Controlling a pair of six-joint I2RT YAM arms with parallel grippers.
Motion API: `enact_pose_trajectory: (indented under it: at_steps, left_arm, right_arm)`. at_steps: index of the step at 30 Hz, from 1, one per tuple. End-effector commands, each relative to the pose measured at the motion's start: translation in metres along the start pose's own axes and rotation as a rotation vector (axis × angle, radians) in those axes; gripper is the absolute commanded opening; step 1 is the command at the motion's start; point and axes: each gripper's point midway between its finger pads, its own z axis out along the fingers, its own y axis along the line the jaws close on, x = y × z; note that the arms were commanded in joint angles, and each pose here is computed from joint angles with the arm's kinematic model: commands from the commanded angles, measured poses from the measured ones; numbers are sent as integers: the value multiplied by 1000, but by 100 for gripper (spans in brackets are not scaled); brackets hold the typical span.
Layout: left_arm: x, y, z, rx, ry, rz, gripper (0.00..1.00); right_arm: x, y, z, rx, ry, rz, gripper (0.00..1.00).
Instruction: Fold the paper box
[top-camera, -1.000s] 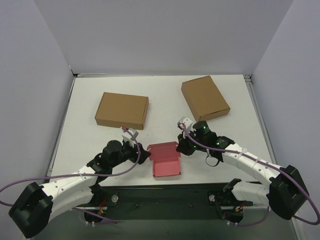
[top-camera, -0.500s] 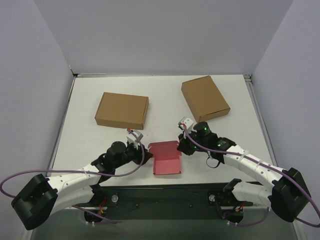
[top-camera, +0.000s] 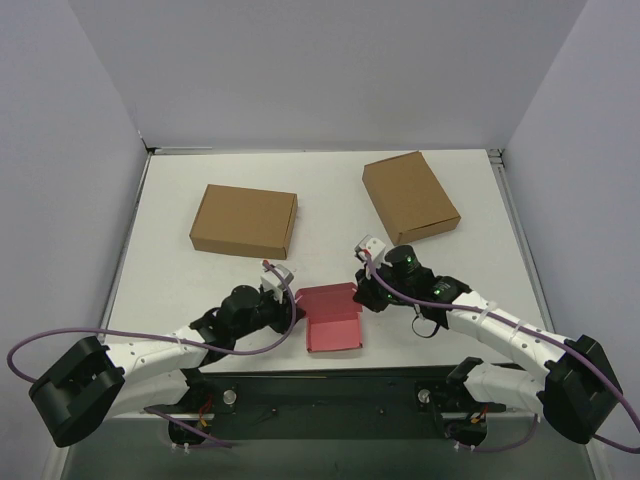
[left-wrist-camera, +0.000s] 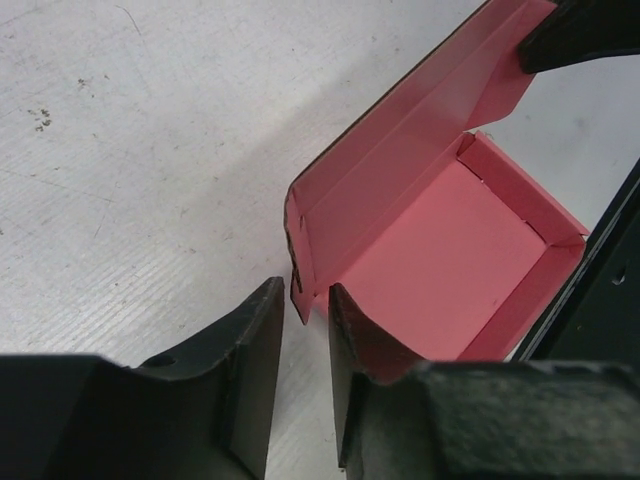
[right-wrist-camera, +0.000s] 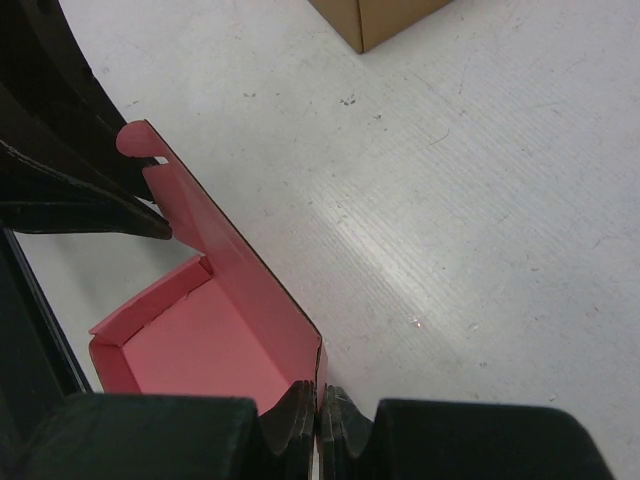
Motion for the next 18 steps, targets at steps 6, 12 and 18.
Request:
enact_pose_trajectory:
  at_steps: [6,12,18]
  left_arm:
    - [-45,-21,12,44,-113,40,9]
    - [-62,-17,16,-60,-114,58,0]
    - [-76,-10,20,-165,-145,18,0]
  right_arm:
    - [-8,1,3,27,-29,-60,0]
    - [-20,-1,4,158,-56,-90,0]
    - [-41,-14,7,413,-141,-52,0]
